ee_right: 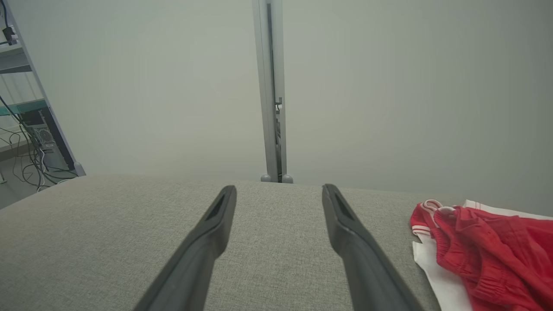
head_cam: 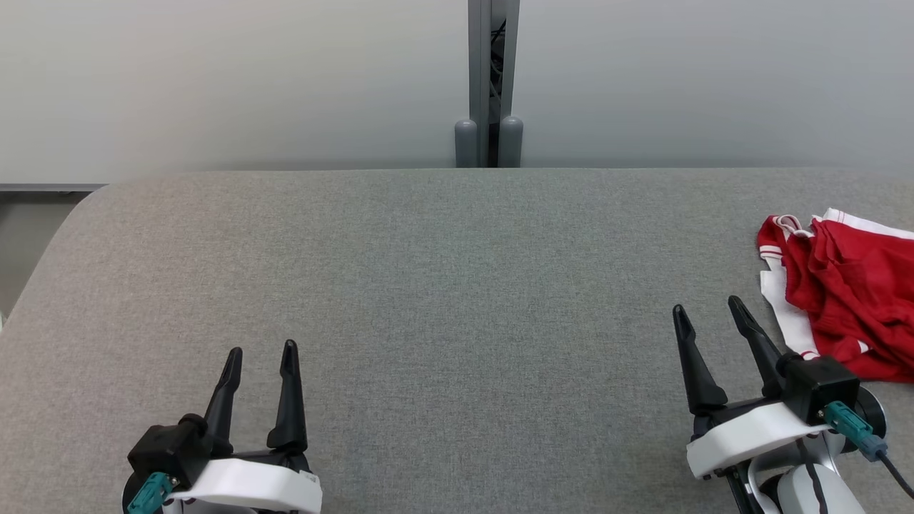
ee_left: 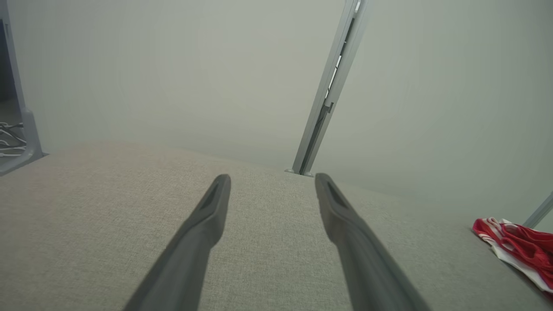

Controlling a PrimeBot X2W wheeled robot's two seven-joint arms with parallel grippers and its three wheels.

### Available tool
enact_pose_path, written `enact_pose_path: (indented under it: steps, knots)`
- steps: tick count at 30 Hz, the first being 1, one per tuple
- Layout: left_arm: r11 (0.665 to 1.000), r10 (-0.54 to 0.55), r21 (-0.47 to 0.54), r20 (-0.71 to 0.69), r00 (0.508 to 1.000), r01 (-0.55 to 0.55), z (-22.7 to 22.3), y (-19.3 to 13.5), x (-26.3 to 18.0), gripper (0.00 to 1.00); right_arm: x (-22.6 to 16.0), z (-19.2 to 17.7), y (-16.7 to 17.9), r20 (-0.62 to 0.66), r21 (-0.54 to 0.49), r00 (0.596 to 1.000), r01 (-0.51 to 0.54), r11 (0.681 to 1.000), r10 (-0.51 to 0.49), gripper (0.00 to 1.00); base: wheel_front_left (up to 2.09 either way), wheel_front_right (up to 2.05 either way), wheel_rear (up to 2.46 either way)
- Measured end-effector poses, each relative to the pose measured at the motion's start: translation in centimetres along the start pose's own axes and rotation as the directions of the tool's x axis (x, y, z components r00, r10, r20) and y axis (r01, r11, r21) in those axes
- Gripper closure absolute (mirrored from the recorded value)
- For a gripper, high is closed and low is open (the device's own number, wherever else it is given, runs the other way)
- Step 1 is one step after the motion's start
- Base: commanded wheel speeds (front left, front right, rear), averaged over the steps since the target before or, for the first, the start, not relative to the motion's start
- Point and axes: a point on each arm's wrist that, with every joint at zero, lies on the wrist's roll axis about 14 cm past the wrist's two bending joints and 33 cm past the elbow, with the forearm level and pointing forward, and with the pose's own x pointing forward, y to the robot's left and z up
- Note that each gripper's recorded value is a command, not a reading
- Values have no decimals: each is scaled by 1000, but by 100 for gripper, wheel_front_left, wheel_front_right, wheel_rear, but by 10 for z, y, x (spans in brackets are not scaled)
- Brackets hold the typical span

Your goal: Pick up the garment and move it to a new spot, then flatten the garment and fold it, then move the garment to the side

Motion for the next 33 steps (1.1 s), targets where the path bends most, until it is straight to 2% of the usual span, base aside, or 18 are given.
enact_pose_path:
  steps: [3, 9, 28, 29, 33]
  knots:
    - [1000, 1, -1, 4, 1000, -1, 1, 0, 1, 0, 0, 0, 0, -1, 0, 1000, 1, 1000, -1, 0, 0, 0, 0]
    - [995, 22, -99, 3, 1000, -22, 2, 8, 1, 0, 0, -2, 0, -7, 2, 1000, 1, 1000, -1, 0, 0, 0, 0]
    - [985, 46, -163, -5, 999, -46, -1, 18, -1, 0, 1, -5, 0, -18, 9, 1000, -1, 1000, 1, 0, 0, 0, 0]
    - [985, 48, -167, -9, 999, -49, -2, 18, -2, 100, 1, -6, 1, -22, 9, 1000, -3, 1000, 3, 100, 0, 0, 0]
    - [983, 67, -166, -68, 995, -78, -20, 23, -10, 100, -10, -27, 4, -85, 28, 996, 5, 1000, -2, 100, 0, 0, 0]
